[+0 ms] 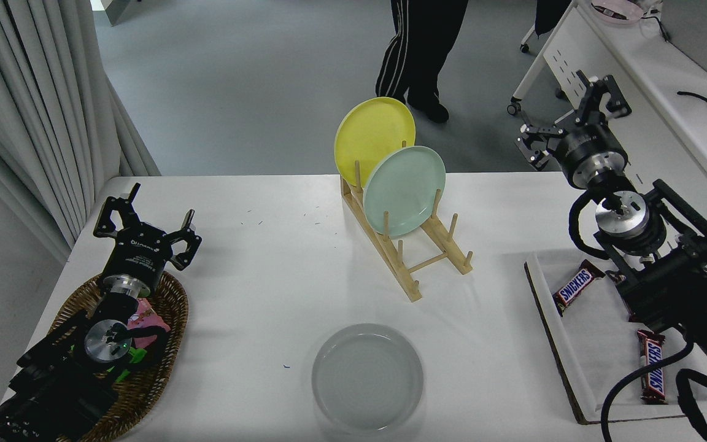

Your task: Place the plate on the table

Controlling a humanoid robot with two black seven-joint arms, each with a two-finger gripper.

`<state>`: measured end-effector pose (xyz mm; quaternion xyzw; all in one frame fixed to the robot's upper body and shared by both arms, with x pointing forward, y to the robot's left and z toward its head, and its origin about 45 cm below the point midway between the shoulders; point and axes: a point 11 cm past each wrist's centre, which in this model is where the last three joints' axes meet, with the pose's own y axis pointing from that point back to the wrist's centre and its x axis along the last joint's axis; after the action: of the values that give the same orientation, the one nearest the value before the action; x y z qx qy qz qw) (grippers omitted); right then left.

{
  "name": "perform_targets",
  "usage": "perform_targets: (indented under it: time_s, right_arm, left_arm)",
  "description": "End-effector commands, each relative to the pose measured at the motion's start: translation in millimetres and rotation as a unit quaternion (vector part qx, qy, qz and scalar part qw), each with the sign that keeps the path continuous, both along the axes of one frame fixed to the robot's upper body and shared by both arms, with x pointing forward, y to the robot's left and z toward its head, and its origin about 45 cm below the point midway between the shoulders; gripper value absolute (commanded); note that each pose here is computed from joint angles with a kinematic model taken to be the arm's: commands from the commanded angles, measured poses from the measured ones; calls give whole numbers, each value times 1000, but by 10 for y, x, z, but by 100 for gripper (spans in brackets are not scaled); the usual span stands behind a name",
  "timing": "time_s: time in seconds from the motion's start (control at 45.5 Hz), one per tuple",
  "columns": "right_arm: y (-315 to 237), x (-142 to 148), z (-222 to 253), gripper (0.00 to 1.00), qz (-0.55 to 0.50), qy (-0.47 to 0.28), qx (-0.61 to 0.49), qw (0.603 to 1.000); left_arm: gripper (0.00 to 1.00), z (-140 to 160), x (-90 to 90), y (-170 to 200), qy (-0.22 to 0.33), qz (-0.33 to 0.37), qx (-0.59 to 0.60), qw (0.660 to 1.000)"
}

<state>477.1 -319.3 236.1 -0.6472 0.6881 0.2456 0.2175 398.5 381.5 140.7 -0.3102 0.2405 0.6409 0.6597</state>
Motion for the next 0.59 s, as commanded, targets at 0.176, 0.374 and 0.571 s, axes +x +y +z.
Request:
perform_targets:
  time_s: [0.176,0.374,0.571]
  right_arm:
    - [-99,-264,-408,100,-27,-21,9,999]
    - [-155,-446,-719,100,-17,3,16,1000]
    - [-119,-496,-941,100,-25,24,27,999]
  left_arm:
    - [100,1,0,1,0,0,0,1000]
    - [100,0,0,0,0,0,0,1000]
    - [100,1,0,1,0,0,0,1000]
